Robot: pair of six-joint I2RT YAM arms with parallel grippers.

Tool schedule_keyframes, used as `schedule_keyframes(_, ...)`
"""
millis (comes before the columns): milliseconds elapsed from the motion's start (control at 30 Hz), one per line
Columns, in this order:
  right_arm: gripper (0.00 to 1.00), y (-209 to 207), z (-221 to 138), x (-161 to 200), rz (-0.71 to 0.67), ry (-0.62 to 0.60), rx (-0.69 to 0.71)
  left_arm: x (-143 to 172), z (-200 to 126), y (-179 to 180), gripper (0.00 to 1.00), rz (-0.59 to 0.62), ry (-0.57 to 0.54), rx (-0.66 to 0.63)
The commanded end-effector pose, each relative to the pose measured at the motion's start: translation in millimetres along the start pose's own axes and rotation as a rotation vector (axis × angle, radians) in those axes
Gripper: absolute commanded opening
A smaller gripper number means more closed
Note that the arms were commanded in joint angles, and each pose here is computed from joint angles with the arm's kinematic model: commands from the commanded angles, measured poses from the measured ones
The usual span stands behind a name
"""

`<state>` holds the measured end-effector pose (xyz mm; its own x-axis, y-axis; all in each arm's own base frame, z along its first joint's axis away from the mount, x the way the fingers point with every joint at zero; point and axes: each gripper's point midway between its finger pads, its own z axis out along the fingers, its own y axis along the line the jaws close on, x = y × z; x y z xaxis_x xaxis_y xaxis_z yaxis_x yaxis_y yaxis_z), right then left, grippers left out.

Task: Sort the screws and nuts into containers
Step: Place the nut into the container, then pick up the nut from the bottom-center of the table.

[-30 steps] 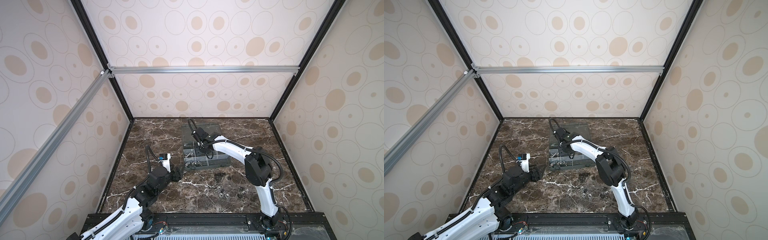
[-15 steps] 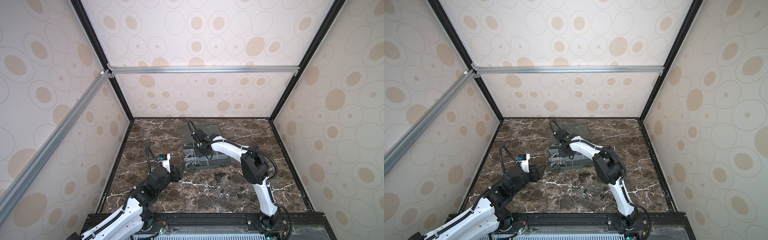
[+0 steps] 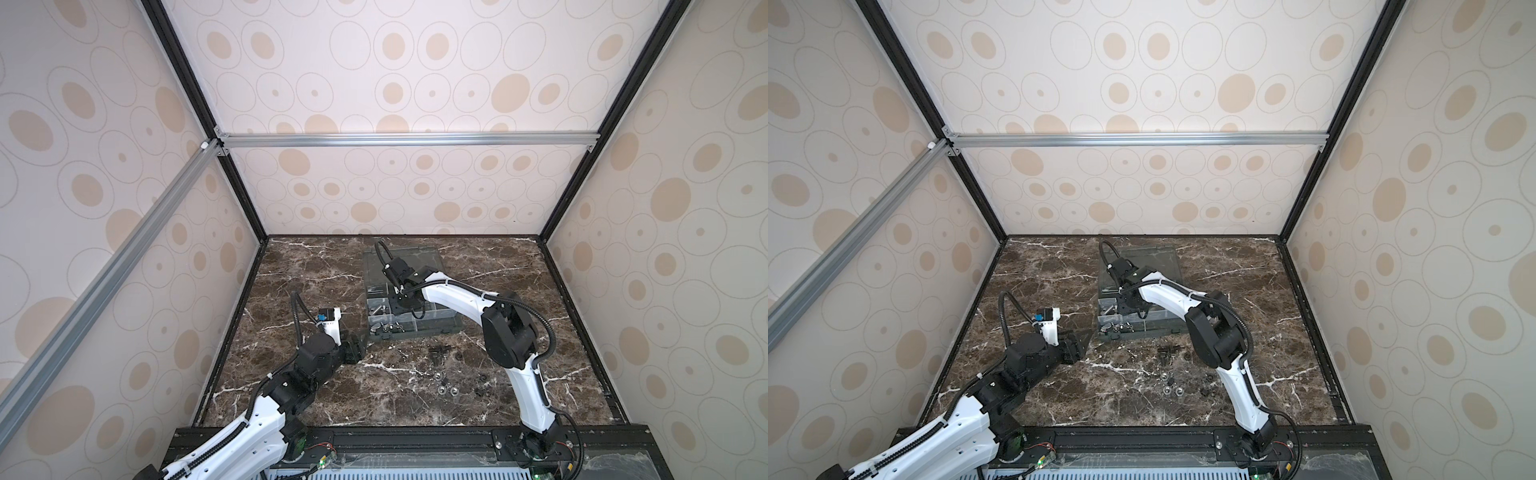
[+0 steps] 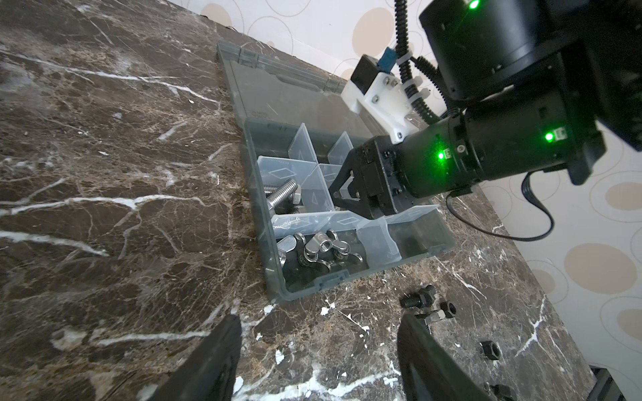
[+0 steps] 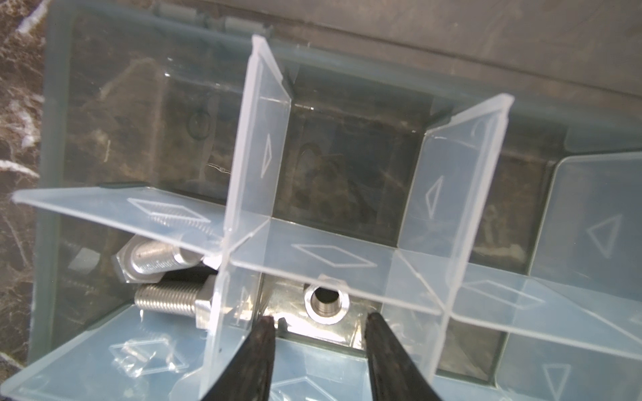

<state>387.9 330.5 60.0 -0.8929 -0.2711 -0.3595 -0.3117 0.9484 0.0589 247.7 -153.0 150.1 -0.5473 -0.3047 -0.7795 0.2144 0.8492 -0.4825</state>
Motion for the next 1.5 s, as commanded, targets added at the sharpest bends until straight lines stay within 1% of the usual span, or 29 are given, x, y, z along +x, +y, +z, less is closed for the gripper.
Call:
schedule_keyframes(0, 0.46, -7, -28, -6, 0.013, -0.035, 0.000, -8, 0, -4, 0.71, -0.022, -0.026, 0.016)
schedule_keyframes(167, 0.47, -15, -56, -2, 0.023, -0.092, -0.006, -8, 3, -10, 0.70, -0.008, -0.011, 0.038)
schedule_keyframes(267, 0.47, -23, -72, 7, 0.028, -0.115, 0.002, -6, 7, -14, 0.69, 0.005, 0.016, 0.047)
schedule_keyframes(600, 0.48, -61, -107, 56, 0.091, -0.159, 0.049, 3, 23, -33, 0.65, 0.020, 0.091, 0.100)
schedule_keyframes(867, 0.49, -90, -120, 93, 0.153, -0.171, 0.095, 29, 36, -70, 0.65, 0.108, 0.163, 0.143)
schedule_keyframes(1100, 0.49, -109, -129, 114, 0.203, -0.190, 0.120, 64, 52, -105, 0.65, 0.208, 0.273, 0.174)
schedule_keyframes(1233, 0.50, -118, -130, 125, 0.223, -0.188, 0.129, 84, 61, -118, 0.65, 0.266, 0.341, 0.179)
schedule_keyframes(1467, 0.50, -129, -133, 141, 0.251, -0.190, 0.147, 104, 68, -137, 0.63, 0.326, 0.399, 0.204)
